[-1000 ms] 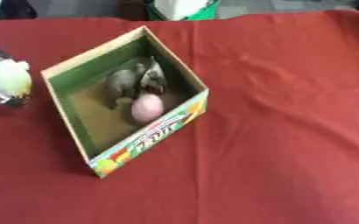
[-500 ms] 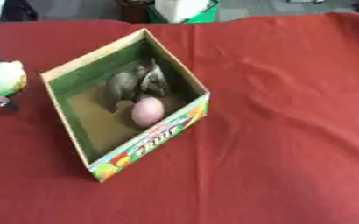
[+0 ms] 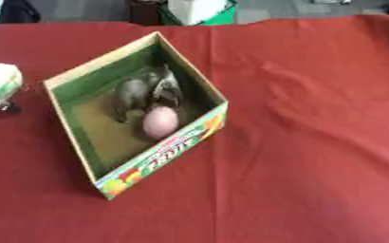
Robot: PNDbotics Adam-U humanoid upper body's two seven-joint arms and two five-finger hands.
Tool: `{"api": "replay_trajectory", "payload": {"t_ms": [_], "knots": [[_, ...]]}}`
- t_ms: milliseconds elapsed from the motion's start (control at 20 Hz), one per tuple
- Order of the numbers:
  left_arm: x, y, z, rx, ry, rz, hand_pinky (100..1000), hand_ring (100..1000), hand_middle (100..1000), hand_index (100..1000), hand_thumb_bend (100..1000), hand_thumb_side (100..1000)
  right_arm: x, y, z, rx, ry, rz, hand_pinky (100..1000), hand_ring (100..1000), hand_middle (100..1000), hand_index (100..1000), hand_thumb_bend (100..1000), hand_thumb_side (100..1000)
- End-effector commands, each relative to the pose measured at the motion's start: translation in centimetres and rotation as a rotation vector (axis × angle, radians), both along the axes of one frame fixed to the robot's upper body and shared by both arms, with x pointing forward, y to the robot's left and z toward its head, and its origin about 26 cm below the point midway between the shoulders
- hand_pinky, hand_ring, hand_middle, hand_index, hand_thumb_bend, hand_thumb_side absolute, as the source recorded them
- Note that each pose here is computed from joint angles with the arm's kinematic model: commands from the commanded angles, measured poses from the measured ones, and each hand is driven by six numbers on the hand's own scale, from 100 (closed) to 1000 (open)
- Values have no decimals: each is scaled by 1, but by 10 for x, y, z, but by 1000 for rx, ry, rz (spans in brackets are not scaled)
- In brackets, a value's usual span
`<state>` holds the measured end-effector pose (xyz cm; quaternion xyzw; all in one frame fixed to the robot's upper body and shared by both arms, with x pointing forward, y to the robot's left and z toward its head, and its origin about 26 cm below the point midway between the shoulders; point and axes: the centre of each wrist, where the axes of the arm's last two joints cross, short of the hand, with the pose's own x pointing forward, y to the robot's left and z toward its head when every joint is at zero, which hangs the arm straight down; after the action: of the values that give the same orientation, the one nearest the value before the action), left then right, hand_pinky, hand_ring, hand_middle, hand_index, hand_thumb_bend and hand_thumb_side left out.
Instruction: Pick up objects on the table and place them in the box.
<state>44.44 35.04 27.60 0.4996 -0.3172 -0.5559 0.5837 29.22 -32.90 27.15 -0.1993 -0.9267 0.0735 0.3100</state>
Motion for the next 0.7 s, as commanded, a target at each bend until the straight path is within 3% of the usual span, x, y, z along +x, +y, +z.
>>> {"api": "replay_trajectory", "payload": {"t_ms": [50, 100, 150, 200, 250, 300, 450, 600, 700], "knots": [[-2, 6, 14, 3, -72, 15, 747, 860, 866, 996, 425, 643, -4, 0, 9, -11, -31, 3, 676, 820, 784, 842, 100, 1000], [-2, 6, 14, 4, -84, 18, 740, 855, 858, 988, 387, 631, -4, 0, 9, -11, -31, 4, 677, 821, 784, 842, 100, 1000], [-2, 7, 13, 4, -93, 22, 728, 845, 847, 974, 269, 593, -4, 0, 9, -10, -31, 5, 678, 821, 785, 843, 100, 1000], [-1, 8, 12, 2, -99, 25, 726, 843, 845, 971, 245, 585, -4, 0, 9, -10, -32, 6, 678, 822, 785, 843, 100, 1000], [-1, 8, 10, 0, -103, 27, 721, 837, 836, 961, 140, 555, -4, 0, 9, -10, -32, 7, 678, 822, 786, 843, 100, 1000], [0, 8, 10, -3, -105, 27, 720, 837, 835, 960, 107, 547, -4, 0, 9, -10, -32, 8, 678, 822, 786, 843, 100, 1000], [0, 8, 9, -16, -107, 22, 710, 827, 826, 944, 100, 451, -4, 0, 9, -9, -30, 10, 679, 823, 787, 844, 100, 1000], [0, 7, 9, -22, -113, 17, 683, 806, 805, 914, 100, 413, -4, 0, 9, -7, -28, 9, 679, 823, 785, 844, 100, 1000], [-1, 5, 11, -11, -142, 19, 612, 752, 750, 843, 100, 401, -4, 0, 8, -5, -27, 9, 680, 824, 782, 844, 100, 1000]]}}
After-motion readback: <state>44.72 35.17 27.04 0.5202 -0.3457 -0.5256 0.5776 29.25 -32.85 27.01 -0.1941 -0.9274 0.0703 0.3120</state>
